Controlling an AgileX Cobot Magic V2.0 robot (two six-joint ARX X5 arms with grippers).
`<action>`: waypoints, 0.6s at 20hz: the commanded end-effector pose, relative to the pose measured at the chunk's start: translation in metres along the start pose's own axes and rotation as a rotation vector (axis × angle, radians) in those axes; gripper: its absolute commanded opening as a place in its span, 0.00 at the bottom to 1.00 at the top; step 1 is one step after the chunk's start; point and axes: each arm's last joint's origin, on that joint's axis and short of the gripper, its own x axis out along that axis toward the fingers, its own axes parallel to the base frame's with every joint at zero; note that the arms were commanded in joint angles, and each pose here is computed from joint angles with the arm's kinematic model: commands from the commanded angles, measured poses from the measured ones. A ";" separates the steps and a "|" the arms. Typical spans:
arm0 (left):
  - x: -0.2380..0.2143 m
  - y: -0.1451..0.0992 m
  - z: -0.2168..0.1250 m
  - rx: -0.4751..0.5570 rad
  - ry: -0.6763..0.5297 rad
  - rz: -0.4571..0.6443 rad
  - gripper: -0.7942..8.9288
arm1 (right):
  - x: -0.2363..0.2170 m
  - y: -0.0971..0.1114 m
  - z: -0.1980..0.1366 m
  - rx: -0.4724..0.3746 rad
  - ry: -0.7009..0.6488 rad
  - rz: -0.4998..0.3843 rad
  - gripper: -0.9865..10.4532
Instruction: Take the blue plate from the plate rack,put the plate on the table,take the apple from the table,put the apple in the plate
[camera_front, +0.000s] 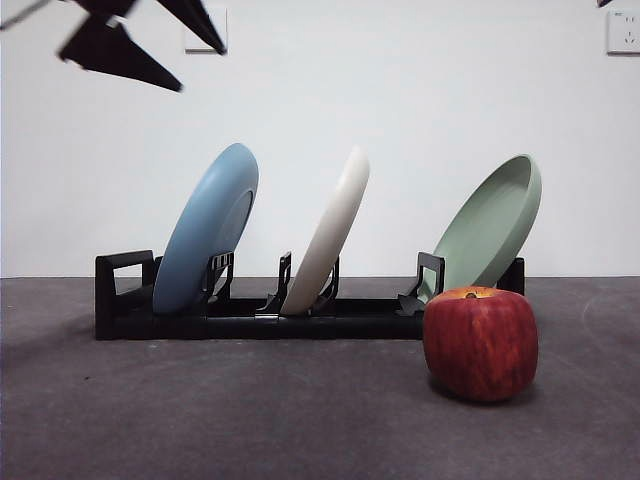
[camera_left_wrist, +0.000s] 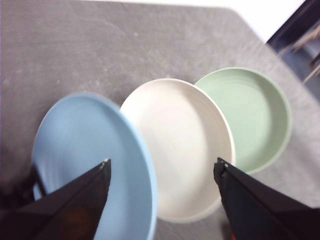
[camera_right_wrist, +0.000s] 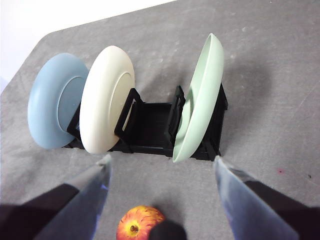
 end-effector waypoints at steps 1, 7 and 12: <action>0.028 0.002 0.004 0.047 0.059 0.031 0.44 | -0.001 0.001 0.001 -0.007 -0.007 0.003 0.39; 0.078 0.010 -0.013 0.020 0.192 0.021 0.44 | -0.001 0.001 0.001 -0.007 -0.007 0.002 0.39; 0.083 0.014 -0.016 0.016 0.211 0.063 0.16 | -0.001 0.001 0.001 -0.007 -0.008 0.002 0.39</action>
